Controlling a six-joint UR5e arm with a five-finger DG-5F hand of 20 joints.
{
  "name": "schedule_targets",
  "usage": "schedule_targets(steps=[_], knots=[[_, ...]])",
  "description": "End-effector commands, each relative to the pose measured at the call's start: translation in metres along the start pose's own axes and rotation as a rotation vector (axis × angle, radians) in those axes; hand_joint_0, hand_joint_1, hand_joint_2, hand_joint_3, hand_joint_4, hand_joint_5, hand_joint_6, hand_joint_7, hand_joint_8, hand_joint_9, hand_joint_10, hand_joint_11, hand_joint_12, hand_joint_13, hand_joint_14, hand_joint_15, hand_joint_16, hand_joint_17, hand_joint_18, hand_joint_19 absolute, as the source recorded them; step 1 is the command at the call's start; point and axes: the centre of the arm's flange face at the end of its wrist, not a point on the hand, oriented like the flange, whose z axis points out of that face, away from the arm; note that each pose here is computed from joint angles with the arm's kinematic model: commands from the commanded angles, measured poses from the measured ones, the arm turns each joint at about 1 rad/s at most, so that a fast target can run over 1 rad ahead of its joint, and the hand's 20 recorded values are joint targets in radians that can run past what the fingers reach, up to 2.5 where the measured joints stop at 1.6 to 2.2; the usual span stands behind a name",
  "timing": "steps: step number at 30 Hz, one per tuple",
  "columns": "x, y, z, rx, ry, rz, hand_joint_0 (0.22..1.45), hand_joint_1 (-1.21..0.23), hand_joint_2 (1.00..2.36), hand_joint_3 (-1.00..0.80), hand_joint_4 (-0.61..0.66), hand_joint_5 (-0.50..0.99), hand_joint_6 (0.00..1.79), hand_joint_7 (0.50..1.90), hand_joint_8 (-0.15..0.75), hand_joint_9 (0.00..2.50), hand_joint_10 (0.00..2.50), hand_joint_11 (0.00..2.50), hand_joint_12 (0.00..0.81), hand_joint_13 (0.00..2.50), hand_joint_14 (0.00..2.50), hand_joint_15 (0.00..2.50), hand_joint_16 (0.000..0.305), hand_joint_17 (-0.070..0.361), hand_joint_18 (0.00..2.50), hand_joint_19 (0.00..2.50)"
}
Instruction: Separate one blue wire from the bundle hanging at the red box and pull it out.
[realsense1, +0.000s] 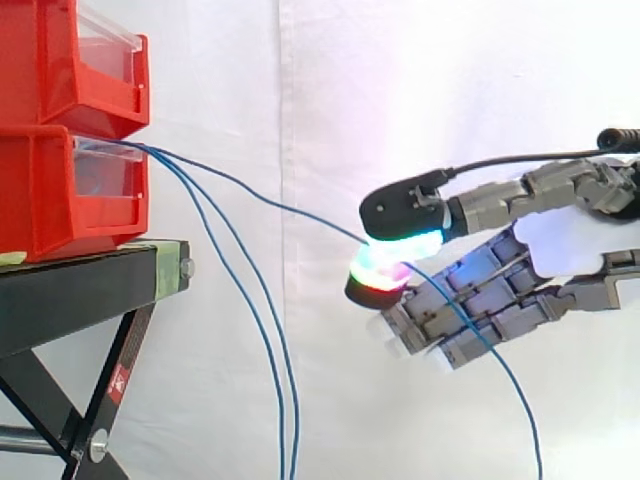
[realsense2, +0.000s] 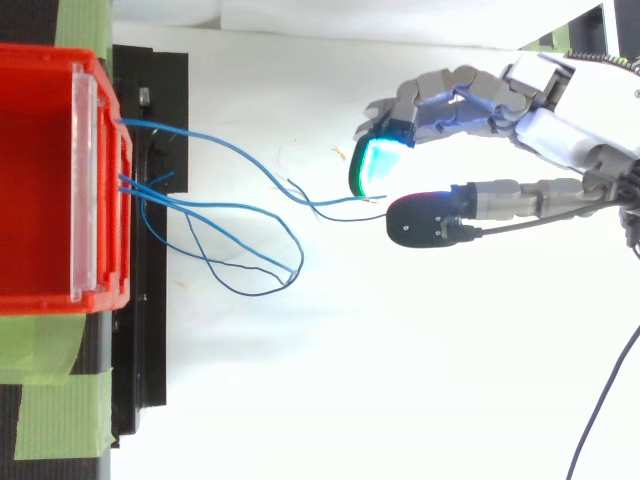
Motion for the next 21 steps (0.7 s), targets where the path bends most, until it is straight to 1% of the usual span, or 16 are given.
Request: schedule_targets(steps=[1, 8, 21], knots=[[0.0015, 0.0016, 0.0015, -0.021, -0.004, 0.017, 0.61, -0.75, 1.0, 0.18, -0.04, -0.13, 0.86, 1.33, 0.316, 0.46, 0.01, 0.31, 0.408, 0.21, 0.01, 0.2, 0.063, 0.141, 0.31, 0.45], [0.0018, 0.0016, 0.0015, -0.022, -0.001, 0.006, 0.61, -0.75, 1.0, 0.18, -0.04, -0.13, 0.86, 1.33, 0.317, 0.47, 0.01, 0.31, 0.408, 0.21, 0.01, 0.2, 0.062, 0.141, 0.31, 0.46], [0.0019, 0.0018, 0.0016, -0.023, -0.001, 0.008, 0.61, -0.75, 1.0, 0.18, -0.04, -0.13, 0.86, 1.33, 0.319, 0.47, 0.01, 0.32, 0.407, 0.21, 0.01, 0.2, 0.062, 0.14, 0.31, 0.44]])
